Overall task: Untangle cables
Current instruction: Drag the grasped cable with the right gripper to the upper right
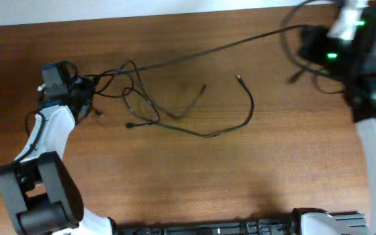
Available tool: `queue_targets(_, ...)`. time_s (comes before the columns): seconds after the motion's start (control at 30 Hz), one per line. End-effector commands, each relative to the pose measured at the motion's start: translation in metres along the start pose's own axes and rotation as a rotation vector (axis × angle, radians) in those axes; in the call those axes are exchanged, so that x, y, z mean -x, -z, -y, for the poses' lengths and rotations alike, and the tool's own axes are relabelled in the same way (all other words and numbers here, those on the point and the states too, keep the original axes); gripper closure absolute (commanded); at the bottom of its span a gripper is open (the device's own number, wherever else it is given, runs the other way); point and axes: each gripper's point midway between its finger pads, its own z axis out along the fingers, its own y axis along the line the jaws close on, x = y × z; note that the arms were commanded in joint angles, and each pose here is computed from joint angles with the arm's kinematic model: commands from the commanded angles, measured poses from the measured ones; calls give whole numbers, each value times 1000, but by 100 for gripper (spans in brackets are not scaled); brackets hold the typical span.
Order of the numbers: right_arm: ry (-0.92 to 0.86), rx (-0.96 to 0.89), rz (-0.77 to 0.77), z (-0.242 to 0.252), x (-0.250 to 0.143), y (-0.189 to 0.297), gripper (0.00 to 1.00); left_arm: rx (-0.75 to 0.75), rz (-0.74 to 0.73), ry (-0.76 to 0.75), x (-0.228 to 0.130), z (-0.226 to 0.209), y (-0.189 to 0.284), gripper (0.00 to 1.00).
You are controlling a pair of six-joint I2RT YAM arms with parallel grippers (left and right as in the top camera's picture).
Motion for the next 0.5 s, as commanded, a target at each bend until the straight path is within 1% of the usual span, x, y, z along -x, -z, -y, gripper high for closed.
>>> queue_targets(0.0,-12,-200,240,58,63,57,96,46,59,50,31,-24,9,100)
queue_targets(0.07,-36,-302,298,99,79,76,96,53,58,51,31,-26,9,100)
queue_targets(0.1,-64,-356,330,121,86,88,96,55,56,52,30,-26,9,92)
queue_targets(0.13,-80,-383,342,132,89,95,96,58,47,53,28,-27,9,69)
queue_targets(0.17,-94,-408,348,142,89,100,96,48,26,54,24,-25,9,41)
queue_targets(0.2,-106,-424,339,147,86,102,96,22,-28,56,15,-21,9,19)
queue_targets(0.23,-110,-427,328,148,83,102,96,-10,-72,26,7,-16,9,12)
queue_targets(0.27,-119,-428,303,149,78,98,94,-76,-146,-51,-6,-5,11,6)
queue_targets(0.3,-126,-428,285,150,74,96,91,-105,-173,-96,-11,-1,12,5)
queue_targets(0.37,-148,-398,209,149,58,87,77,-156,-210,-207,-19,5,15,5)
queue_targets(0.4,-166,-407,169,153,49,83,69,-156,-217,-221,-20,4,15,5)
queue_targets(0.43,-184,-400,120,155,38,77,59,-155,-217,-220,-20,4,15,4)
queue_targets(0.47,-210,-360,22,150,18,62,39,-154,-215,-220,-20,4,15,1)
